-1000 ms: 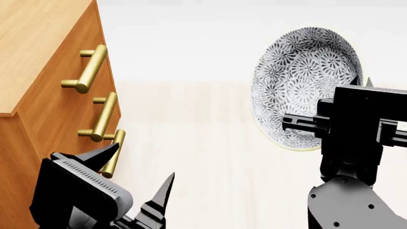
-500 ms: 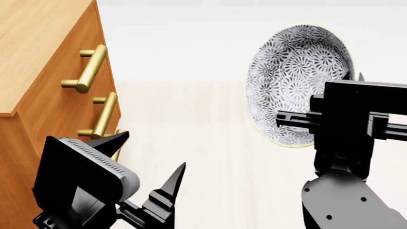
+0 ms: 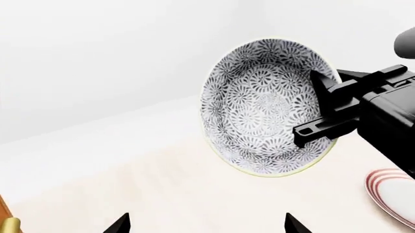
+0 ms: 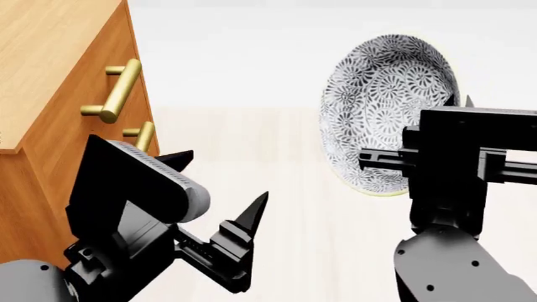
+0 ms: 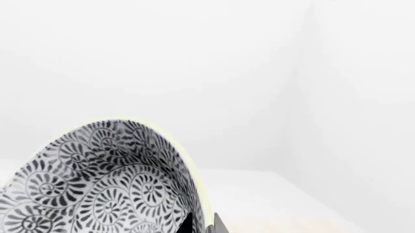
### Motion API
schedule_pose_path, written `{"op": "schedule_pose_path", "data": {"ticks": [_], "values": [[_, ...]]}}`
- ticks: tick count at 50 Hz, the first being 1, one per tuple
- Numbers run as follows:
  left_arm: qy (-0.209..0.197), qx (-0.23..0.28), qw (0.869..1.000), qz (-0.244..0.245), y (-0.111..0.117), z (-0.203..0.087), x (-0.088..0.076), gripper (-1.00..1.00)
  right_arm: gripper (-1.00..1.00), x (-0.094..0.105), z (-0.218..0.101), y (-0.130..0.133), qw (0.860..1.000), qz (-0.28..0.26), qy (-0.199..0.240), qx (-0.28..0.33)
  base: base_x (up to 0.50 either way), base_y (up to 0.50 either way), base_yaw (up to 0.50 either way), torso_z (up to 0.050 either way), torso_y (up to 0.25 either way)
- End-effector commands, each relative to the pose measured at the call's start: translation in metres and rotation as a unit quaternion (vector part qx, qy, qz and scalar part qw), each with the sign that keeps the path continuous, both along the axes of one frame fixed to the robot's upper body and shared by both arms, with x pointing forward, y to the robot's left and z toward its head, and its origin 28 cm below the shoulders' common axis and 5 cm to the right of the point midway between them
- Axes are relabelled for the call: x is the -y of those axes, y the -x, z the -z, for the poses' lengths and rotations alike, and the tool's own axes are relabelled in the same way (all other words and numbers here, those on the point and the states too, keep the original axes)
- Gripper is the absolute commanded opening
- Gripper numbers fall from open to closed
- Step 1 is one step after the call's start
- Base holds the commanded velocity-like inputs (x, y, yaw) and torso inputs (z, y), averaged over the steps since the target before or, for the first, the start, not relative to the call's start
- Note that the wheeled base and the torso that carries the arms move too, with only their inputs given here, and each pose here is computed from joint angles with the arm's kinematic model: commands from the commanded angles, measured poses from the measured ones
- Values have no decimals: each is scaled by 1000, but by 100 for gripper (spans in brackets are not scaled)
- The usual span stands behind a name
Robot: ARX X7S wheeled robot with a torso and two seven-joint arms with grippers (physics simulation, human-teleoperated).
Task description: Put the bowl on top of the cabinet.
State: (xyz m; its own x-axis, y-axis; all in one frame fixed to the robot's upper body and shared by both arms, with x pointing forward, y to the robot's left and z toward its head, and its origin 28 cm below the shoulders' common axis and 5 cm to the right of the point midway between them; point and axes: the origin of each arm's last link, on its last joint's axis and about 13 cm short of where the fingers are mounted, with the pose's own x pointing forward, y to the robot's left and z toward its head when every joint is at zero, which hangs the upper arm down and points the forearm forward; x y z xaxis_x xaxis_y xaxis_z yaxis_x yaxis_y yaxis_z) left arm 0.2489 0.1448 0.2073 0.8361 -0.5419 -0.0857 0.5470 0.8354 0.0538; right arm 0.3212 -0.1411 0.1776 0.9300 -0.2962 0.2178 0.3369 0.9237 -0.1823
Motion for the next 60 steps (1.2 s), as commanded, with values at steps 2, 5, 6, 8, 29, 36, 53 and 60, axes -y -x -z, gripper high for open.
{"op": "schedule_pose_path", "data": {"ticks": [2, 5, 6, 8, 29, 36, 53, 60], "values": [[-7, -4, 1000, 12, -5, -18, 8, 100, -100, 0, -5, 0, 1000, -1, 17, 12, 0, 0, 0, 0, 0], [-9, -5, 1000, 13, -7, -21, 8, 100, -100, 0, -4, 1, 1000, -2, 19, 13, 0, 0, 0, 0, 0], [-12, -7, 1000, 15, -8, -23, 9, 100, -100, 0, -4, 1, 1000, -2, 19, 14, 0, 0, 0, 0, 0], [-13, -6, 1000, 16, -8, -24, 10, 100, -100, 0, -2, 0, 1000, -3, 20, 11, 0, 0, 0, 0, 0], [-17, -20, 1000, 5, -30, -33, 11, 100, -100, 0, 7, 0, 997, -36, 69, 28, 0, 0, 0, 0, 0], [-10, -12, 1000, 7, -30, -35, 9, 100, -100, 1, 9, 8, 993, -74, 82, 45, 0, 0, 0, 0, 0], [-4, -13, 1000, 5, -30, -35, 5, 100, -100, 9, 16, 18, 988, -111, 79, 76, 0, 0, 0, 0, 1], [-2, -17, 1000, 5, -31, -32, 3, 100, -100, 14, 18, 16, 986, -141, 67, 60, 0, 0, 0, 0, 1]]}}
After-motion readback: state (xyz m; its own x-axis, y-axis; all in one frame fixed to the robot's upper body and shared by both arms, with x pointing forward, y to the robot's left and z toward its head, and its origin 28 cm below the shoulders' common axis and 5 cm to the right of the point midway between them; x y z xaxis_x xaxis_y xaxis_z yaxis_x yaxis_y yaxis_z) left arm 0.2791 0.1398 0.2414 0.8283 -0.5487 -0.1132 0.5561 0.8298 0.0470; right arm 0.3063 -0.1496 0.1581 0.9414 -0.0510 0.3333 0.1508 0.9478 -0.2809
